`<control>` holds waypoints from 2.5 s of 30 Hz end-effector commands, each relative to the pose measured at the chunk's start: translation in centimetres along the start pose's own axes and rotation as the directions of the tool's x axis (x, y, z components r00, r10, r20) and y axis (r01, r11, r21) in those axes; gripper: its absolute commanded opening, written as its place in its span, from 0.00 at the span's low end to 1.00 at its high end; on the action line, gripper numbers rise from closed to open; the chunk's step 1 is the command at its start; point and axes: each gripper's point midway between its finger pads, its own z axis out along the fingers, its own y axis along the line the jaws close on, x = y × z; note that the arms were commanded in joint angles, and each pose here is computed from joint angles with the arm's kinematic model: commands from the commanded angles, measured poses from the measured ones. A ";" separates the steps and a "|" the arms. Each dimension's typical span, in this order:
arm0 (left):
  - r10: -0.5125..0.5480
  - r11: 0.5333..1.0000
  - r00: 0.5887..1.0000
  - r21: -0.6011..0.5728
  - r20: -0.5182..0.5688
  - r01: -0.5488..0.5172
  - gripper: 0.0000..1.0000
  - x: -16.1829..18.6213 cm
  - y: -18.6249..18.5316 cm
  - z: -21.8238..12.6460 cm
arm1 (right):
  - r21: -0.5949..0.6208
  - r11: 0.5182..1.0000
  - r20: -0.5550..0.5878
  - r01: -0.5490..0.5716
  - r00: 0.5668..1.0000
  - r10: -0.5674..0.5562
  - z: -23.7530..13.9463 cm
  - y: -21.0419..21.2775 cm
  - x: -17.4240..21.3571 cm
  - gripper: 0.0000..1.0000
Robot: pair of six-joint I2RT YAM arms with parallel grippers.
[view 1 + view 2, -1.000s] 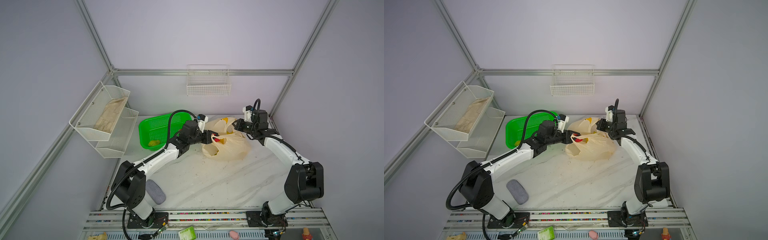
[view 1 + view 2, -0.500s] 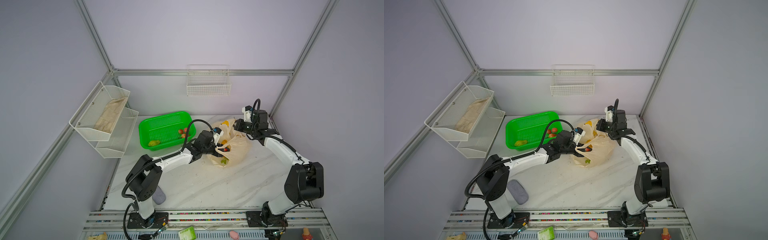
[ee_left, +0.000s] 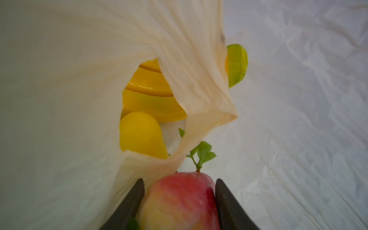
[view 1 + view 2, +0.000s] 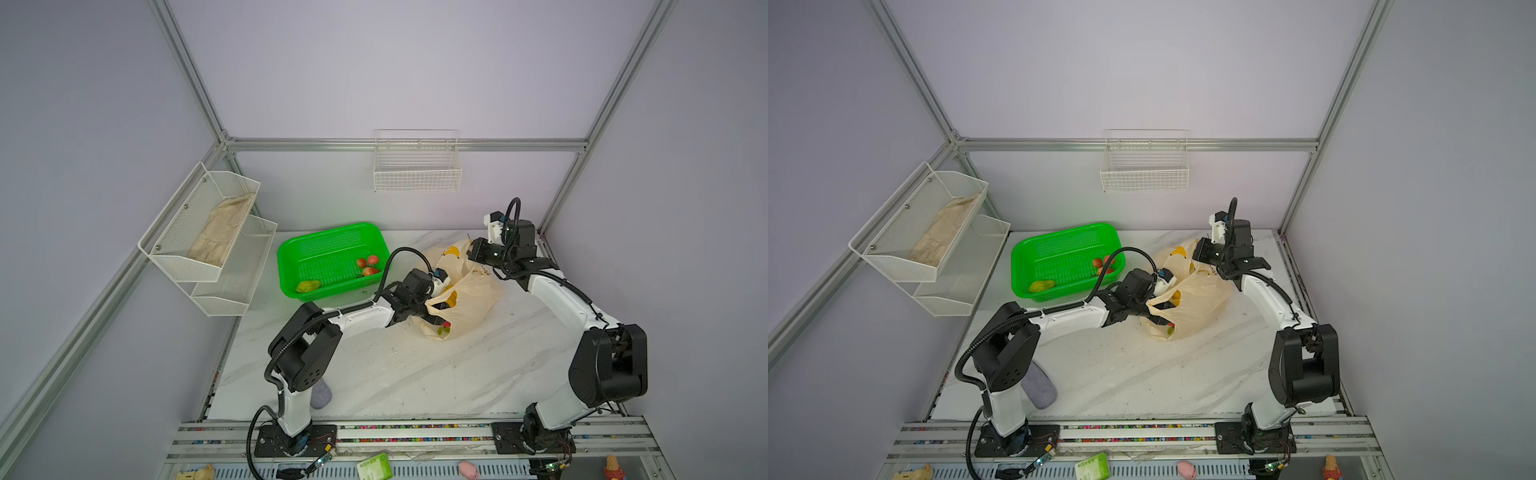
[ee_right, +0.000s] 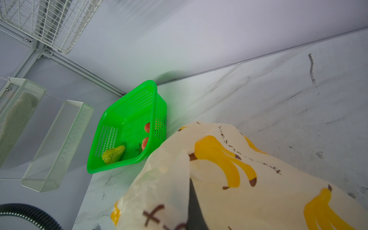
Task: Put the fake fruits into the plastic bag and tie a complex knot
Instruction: 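Carry the red apple with the left gripper into the bag mouth, then lower the apple into the bag and open the left gripper, then withdraw the left gripper from the bag back over the green basket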
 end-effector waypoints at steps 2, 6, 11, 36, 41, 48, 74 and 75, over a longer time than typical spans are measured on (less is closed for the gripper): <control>0.085 0.995 0.994 -0.055 0.072 -0.081 0.44 -3.7 0.0 0.3 | 0.000 1.000 0.027 0.015 1.000 -0.015 -0.5 0.4 -0.7 0.00; 0.097 0.995 0.992 -0.045 0.078 -0.094 0.46 -4.2 -0.3 0.9 | 0.005 1.000 0.028 0.013 1.000 -0.014 -0.6 0.4 -0.7 0.00; 0.111 0.993 0.990 -0.058 0.088 -0.106 0.59 -4.5 -0.2 0.7 | 0.014 1.000 0.022 0.014 1.000 -0.015 -0.4 0.1 -0.5 0.00; -0.123 0.969 0.987 -0.204 0.101 0.142 0.80 -0.4 1.6 -9.0 | 0.027 1.000 0.014 0.015 1.000 -0.015 -0.2 -0.5 0.1 0.00; -0.227 0.964 0.973 -0.134 0.036 0.230 0.75 1.1 0.7 -7.1 | 0.015 1.000 0.007 0.015 1.000 -0.015 0.0 -0.5 0.3 0.00; -0.244 0.956 0.969 -0.173 -0.023 0.237 0.63 2.8 1.1 -5.9 | 0.016 1.000 0.011 0.015 1.000 -0.015 -0.2 -0.4 0.1 0.00; -0.302 0.945 0.867 0.242 0.396 0.218 0.00 -6.6 -4.3 -13.8 | 0.250 0.965 0.120 0.077 0.987 -0.110 -4.6 -2.1 -3.7 0.00; -0.319 0.938 0.856 0.265 0.406 0.224 0.00 -6.9 -4.3 -14.1 | 0.266 0.961 0.121 0.080 0.986 -0.116 -4.8 -2.2 -3.8 0.00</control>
